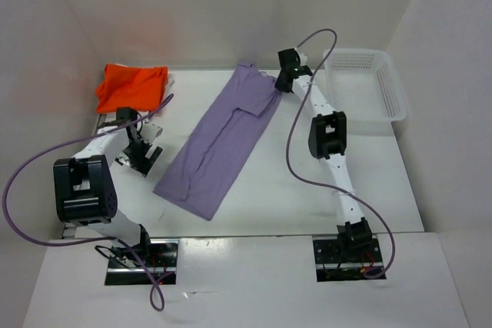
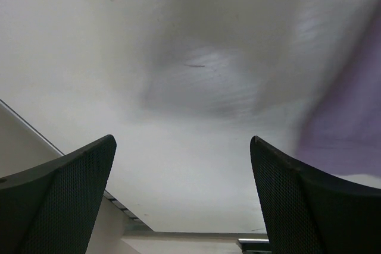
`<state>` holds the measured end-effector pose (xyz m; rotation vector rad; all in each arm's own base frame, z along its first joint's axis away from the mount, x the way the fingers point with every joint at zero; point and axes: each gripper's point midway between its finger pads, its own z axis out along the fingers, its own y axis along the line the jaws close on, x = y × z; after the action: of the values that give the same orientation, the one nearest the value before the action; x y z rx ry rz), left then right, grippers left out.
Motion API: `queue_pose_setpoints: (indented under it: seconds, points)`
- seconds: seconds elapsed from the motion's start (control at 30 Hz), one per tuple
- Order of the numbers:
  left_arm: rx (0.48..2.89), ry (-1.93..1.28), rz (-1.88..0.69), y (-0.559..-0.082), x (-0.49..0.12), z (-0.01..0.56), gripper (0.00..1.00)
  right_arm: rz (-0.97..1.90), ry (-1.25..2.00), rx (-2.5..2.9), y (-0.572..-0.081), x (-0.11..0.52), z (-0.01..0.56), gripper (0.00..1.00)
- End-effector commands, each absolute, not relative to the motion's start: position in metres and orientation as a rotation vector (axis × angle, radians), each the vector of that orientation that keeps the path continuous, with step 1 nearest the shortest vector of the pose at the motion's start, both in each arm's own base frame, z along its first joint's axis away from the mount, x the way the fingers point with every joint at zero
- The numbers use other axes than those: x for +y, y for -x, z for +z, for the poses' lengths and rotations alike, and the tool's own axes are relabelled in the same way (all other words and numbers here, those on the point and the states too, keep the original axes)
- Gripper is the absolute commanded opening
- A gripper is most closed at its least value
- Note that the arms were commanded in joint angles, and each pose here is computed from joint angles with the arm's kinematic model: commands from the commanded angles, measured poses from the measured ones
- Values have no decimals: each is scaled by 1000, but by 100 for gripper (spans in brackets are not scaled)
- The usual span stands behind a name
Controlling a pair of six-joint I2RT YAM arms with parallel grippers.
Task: Fold and stack the t-shirts
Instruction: Rotate the tshirt 90 degrees
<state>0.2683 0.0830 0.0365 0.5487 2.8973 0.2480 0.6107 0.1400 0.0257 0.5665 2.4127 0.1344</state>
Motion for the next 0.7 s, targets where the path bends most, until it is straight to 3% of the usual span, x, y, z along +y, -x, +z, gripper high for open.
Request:
queue_pose_setpoints:
  seconds: [0.0, 0.07, 0.13, 0.17, 0.2, 0.23, 0.27, 0.43, 0.57, 0.63, 0.67]
  points:
    - [2797, -663, 136, -287, 61, 59, 100, 9, -268, 2341, -634, 166, 48, 0]
    - [2761, -782, 89, -290, 43, 61, 100, 66, -169, 2249, -657, 183, 55, 0]
    - [2752, -859, 51, -287, 29, 62, 100, 103, -127, 2184, -668, 190, 72, 11]
    - [2730, -926, 46, -288, 18, 62, 100, 100, -121, 2145, -674, 189, 82, 30]
    - [2731, -953, 22, -285, 11, 62, 100, 124, -78, 2141, -674, 194, 86, 82]
    - [2734, -975, 14, -285, 7, 59, 100, 137, -85, 2116, -677, 190, 103, 96]
    - [2733, -1007, 6, -281, 1, 56, 100, 146, -87, 2092, -675, 189, 125, 100]
    - [2773, -959, 57, -277, 1, 45, 100, -52, -251, 2049, -634, 145, 221, 100]
    - [2777, -901, 117, -264, 8, 42, 100, -44, -252, 2015, -545, 155, 319, 100]
    - [2724, -818, 158, -270, 13, 51, 100, 57, -203, 1973, -505, 189, 340, 100]
    - [2696, -763, 157, -274, 15, 59, 100, 35, -150, 2087, -476, 197, 289, 100]
